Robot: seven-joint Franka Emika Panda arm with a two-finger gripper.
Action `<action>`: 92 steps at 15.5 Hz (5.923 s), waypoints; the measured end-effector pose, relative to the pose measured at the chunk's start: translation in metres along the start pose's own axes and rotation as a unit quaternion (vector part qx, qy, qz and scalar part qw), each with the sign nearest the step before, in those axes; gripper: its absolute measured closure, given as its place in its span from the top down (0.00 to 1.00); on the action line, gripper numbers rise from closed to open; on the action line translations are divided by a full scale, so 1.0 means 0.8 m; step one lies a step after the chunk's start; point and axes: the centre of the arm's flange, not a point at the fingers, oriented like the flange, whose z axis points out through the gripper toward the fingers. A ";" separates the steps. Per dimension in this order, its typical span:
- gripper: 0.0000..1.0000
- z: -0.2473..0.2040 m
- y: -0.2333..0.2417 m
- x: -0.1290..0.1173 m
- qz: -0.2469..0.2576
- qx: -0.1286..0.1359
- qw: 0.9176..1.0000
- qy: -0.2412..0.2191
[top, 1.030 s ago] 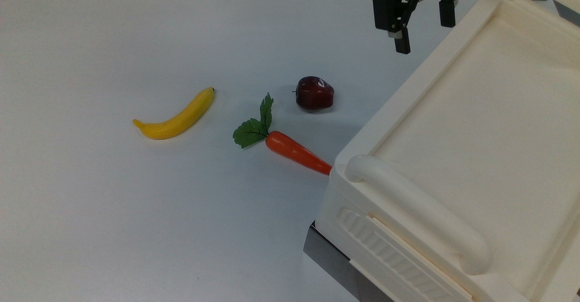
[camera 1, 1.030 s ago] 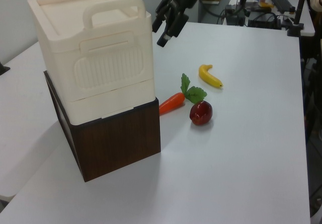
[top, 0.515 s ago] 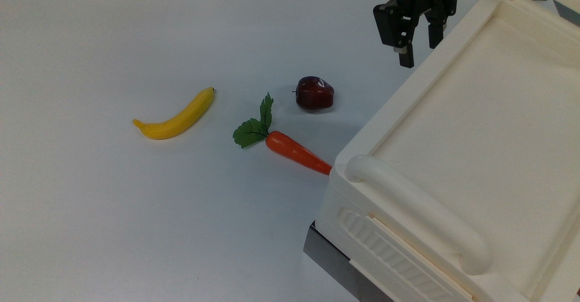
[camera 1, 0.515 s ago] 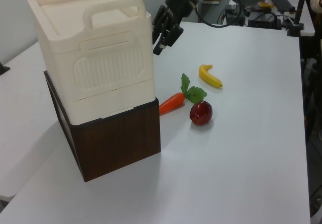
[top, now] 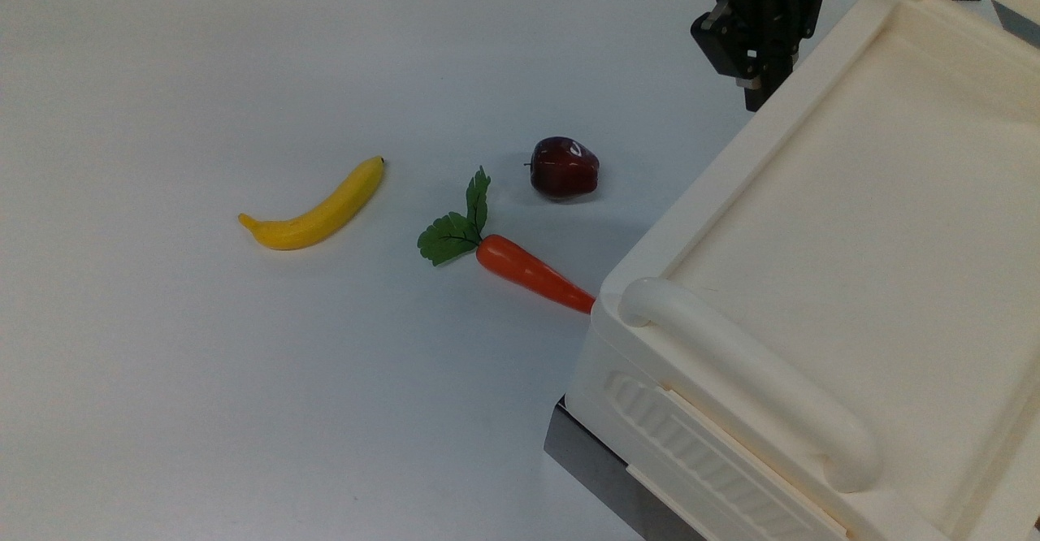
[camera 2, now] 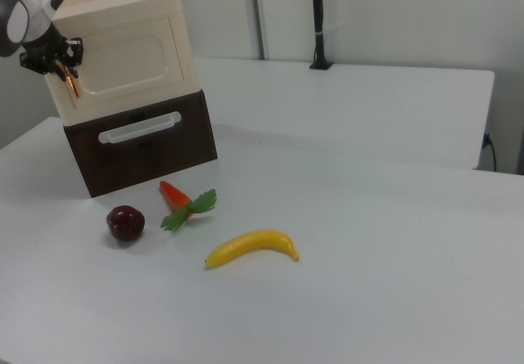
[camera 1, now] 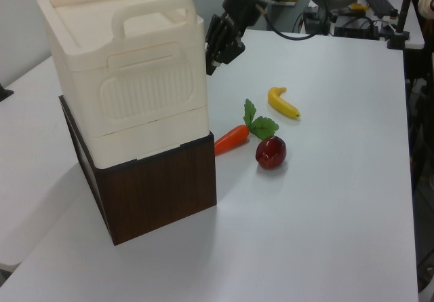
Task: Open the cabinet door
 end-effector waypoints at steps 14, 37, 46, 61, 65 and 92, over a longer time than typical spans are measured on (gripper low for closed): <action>0.14 0.003 -0.001 0.000 -0.001 0.001 1.000 -0.001; 1.00 -0.099 0.009 -0.040 0.042 0.037 0.990 -0.130; 1.00 -0.107 -0.017 0.019 0.036 0.005 0.999 0.018; 1.00 -0.072 -0.021 0.012 0.035 0.016 0.999 -0.020; 1.00 -0.085 0.011 -0.011 0.055 0.016 0.996 -0.063; 1.00 -0.062 0.216 -0.158 0.252 -0.068 0.943 -0.207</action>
